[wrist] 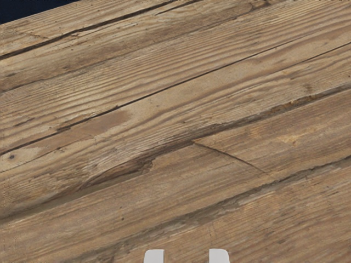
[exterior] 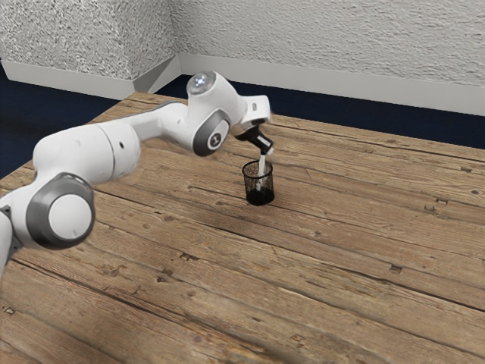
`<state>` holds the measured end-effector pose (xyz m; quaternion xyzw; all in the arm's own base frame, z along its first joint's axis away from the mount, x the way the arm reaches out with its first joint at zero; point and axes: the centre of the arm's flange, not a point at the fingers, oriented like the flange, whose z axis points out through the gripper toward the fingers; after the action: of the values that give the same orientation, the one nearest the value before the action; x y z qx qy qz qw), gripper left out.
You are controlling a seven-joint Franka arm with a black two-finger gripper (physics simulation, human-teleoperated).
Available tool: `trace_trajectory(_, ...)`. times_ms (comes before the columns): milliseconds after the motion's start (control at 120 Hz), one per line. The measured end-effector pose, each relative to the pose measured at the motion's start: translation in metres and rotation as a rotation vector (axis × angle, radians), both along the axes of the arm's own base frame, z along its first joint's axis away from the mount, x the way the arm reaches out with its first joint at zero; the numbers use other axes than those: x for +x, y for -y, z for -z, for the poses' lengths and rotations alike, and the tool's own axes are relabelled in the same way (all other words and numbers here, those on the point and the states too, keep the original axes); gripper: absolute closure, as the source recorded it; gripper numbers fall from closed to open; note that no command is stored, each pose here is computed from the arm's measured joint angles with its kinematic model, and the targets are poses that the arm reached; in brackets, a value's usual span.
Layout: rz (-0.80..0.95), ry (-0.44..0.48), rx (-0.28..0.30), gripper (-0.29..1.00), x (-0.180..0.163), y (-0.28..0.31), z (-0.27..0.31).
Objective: Take the marker out of the pen holder and place it to the left of the pen holder.
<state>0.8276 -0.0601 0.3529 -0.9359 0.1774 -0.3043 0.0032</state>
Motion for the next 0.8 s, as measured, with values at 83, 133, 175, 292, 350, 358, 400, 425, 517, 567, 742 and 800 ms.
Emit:
trace_trajectory(83,-0.018,0.005,0.016,0.78,0.001,-0.01,-0.003)
trace_trajectory(133,-0.024,0.014,0.024,0.78,0.001,-0.013,-0.009)
trace_trajectory(175,-0.027,0.021,0.028,0.78,0.0,-0.013,-0.015)
trace_trajectory(292,-0.038,0.052,0.036,0.78,-0.001,-0.017,-0.039)
trace_trajectory(350,-0.045,0.067,0.042,0.78,-0.002,-0.022,-0.054)
trace_trajectory(358,-0.046,0.068,0.043,0.78,-0.002,-0.022,-0.055)
trace_trajectory(400,-0.052,0.072,0.047,0.78,-0.003,-0.026,-0.061)
trace_trajectory(425,-0.056,0.072,0.049,0.78,-0.003,-0.028,-0.063)
trace_trajectory(517,-0.074,0.056,0.06,0.77,-0.004,-0.037,-0.071)
trace_trajectory(567,-0.087,0.039,0.069,0.77,-0.006,-0.045,-0.075)
trace_trajectory(742,-0.126,-0.054,0.095,0.75,-0.01,-0.074,-0.065)
trace_trajectory(800,-0.137,-0.088,0.102,0.75,-0.011,-0.083,-0.058)
